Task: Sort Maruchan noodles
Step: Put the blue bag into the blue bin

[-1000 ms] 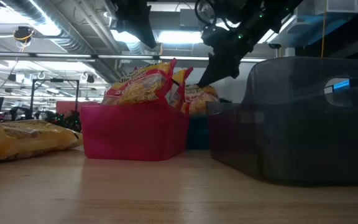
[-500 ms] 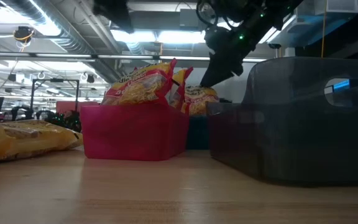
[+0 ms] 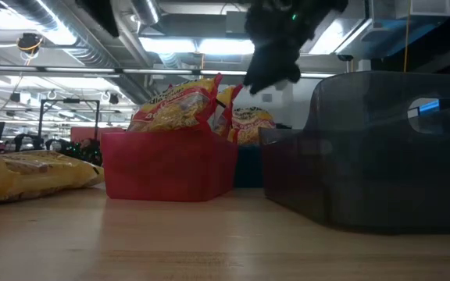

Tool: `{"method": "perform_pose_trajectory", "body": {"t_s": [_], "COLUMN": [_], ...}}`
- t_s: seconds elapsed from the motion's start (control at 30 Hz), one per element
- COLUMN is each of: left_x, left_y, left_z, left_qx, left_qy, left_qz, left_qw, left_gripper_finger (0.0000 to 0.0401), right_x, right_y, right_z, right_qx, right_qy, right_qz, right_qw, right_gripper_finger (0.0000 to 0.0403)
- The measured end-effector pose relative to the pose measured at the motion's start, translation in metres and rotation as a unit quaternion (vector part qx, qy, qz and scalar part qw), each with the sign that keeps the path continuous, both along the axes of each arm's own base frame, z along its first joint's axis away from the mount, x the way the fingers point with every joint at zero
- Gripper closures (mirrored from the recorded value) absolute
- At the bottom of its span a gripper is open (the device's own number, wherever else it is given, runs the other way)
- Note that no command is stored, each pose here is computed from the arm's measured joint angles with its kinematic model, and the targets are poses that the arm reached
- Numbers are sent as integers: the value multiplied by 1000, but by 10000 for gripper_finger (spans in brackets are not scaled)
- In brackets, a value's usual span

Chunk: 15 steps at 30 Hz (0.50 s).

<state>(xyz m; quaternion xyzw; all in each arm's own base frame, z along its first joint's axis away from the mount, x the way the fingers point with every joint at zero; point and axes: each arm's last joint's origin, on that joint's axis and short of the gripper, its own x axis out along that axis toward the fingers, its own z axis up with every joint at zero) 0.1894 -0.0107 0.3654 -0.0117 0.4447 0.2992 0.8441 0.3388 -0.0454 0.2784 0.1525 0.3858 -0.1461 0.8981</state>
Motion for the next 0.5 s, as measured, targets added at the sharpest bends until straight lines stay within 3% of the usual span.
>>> {"method": "perform_pose_trajectory", "body": {"t_s": [0.2, 0.5], "left_x": [-14, -24], "left_y": [0, -3], "left_z": [-20, -34], "left_qx": [-8, -16], "left_qy": [17, 5], "left_qz": [26, 20], "left_qw": [999, 1000], "left_gripper_finger": [401, 401], "right_x": [20, 30], "right_y": [-7, -15], "right_z": [-39, -61], "right_qx": [11, 41], "right_qy": [47, 59], "right_qz": [-21, -17], "right_qw": [999, 997], "right_gripper_finger": [294, 373]}}
